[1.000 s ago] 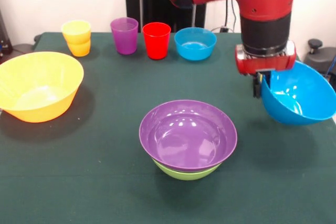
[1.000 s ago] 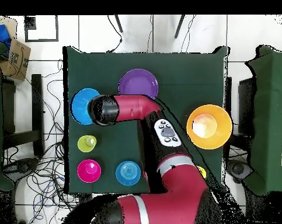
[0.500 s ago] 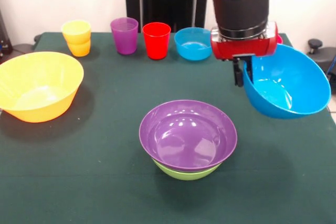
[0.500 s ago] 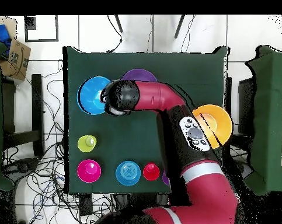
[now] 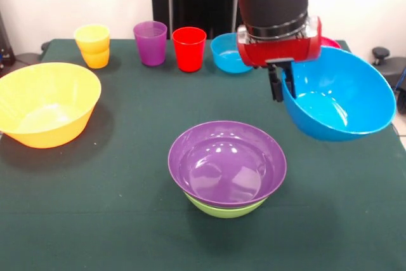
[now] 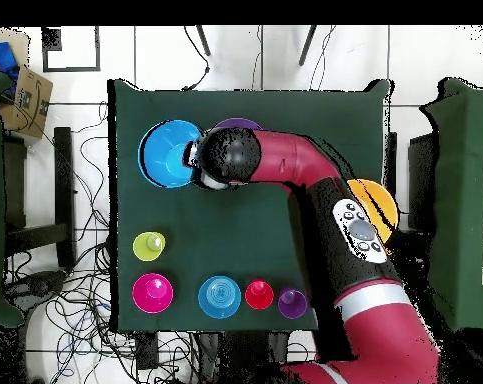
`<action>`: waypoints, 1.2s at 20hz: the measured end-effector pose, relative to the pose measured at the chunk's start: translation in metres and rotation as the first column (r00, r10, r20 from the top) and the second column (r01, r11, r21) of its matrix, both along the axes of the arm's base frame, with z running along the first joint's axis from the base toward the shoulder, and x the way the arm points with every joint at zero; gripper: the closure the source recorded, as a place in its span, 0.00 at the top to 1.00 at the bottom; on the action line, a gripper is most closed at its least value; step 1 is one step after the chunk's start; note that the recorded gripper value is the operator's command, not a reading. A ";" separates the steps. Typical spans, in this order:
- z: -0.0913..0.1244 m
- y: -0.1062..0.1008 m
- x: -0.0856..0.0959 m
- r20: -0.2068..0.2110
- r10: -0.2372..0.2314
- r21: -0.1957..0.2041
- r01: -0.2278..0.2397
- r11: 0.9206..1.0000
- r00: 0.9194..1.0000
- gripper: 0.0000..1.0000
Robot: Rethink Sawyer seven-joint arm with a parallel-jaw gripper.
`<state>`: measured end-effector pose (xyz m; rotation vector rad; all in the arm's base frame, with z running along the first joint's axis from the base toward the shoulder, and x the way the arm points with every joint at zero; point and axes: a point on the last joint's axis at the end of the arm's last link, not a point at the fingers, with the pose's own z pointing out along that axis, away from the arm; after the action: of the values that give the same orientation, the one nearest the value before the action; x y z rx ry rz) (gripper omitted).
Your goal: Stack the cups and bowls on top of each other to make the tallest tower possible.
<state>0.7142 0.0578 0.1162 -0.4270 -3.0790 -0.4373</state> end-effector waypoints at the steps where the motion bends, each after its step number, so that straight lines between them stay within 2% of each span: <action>1: 0.004 -0.005 0.001 -0.006 -0.003 0.003 0.003 1.000 1.000 0.00; 4: 0.014 -0.017 0.006 -0.026 -0.009 0.013 0.009 1.000 1.000 0.00; 5: 0.022 -0.028 0.010 -0.047 -0.013 0.022 0.014 1.000 0.999 0.00; 8: 0.033 -0.044 0.016 -0.073 -0.021 0.036 0.024 0.999 0.997 0.00; 12: 0.047 -0.065 0.024 -0.092 -0.034 0.051 0.039 0.998 0.995 0.00; 17: 0.067 -0.094 0.037 -0.102 -0.054 0.073 0.061 0.995 0.993 0.00; 20: 0.074 -0.103 0.043 -0.103 -0.061 0.077 0.069 0.995 0.993 0.00; 24: 0.082 -0.120 0.062 -0.090 -0.080 0.093 0.088 0.992 0.993 0.00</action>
<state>0.7762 -0.0625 0.1983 -0.5586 -2.9501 -0.5515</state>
